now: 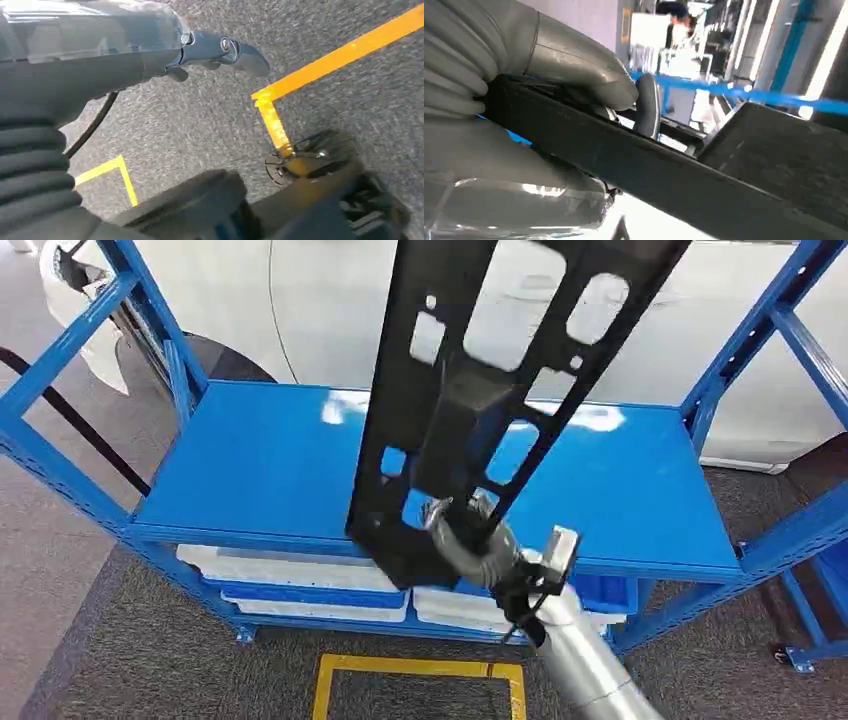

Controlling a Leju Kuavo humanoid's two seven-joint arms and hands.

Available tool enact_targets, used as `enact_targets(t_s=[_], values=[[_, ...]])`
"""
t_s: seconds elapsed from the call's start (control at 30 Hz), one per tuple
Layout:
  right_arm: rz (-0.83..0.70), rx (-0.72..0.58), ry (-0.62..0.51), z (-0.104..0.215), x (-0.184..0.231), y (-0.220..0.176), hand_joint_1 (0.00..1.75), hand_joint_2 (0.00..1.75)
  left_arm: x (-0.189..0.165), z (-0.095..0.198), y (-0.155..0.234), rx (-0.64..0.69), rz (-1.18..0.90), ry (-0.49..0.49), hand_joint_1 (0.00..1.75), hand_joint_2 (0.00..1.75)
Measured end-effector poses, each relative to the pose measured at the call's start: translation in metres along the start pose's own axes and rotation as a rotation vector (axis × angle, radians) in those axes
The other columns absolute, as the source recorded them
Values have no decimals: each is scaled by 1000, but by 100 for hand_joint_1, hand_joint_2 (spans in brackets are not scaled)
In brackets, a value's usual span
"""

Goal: Take the parts from the cabinet and place them on the table.

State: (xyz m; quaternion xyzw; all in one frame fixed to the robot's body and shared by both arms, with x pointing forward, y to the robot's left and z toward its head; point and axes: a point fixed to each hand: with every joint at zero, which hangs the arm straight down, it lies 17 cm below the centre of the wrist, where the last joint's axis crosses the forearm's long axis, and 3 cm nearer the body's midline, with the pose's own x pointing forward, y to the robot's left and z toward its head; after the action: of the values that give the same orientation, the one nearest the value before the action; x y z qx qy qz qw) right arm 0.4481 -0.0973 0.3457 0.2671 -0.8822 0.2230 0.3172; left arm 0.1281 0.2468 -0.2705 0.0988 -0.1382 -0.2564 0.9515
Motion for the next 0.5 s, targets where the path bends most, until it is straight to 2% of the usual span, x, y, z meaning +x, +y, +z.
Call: enact_targets(t_s=[0.07,0.17,0.3,0.5], values=[[-56,4,12,20,-5,23,175,175,1,0,1,7,5,-10,0,175],[-223,-35,85,95,-15,108,175,175,-4,0,2,22,-2,-4,0,175],[-241,-49,114,106,-18,117,175,175,-8,0,2,22,-13,13,0,175],[-228,-59,131,105,-18,117,175,175,-8,-1,6,35,12,32,0,175]])
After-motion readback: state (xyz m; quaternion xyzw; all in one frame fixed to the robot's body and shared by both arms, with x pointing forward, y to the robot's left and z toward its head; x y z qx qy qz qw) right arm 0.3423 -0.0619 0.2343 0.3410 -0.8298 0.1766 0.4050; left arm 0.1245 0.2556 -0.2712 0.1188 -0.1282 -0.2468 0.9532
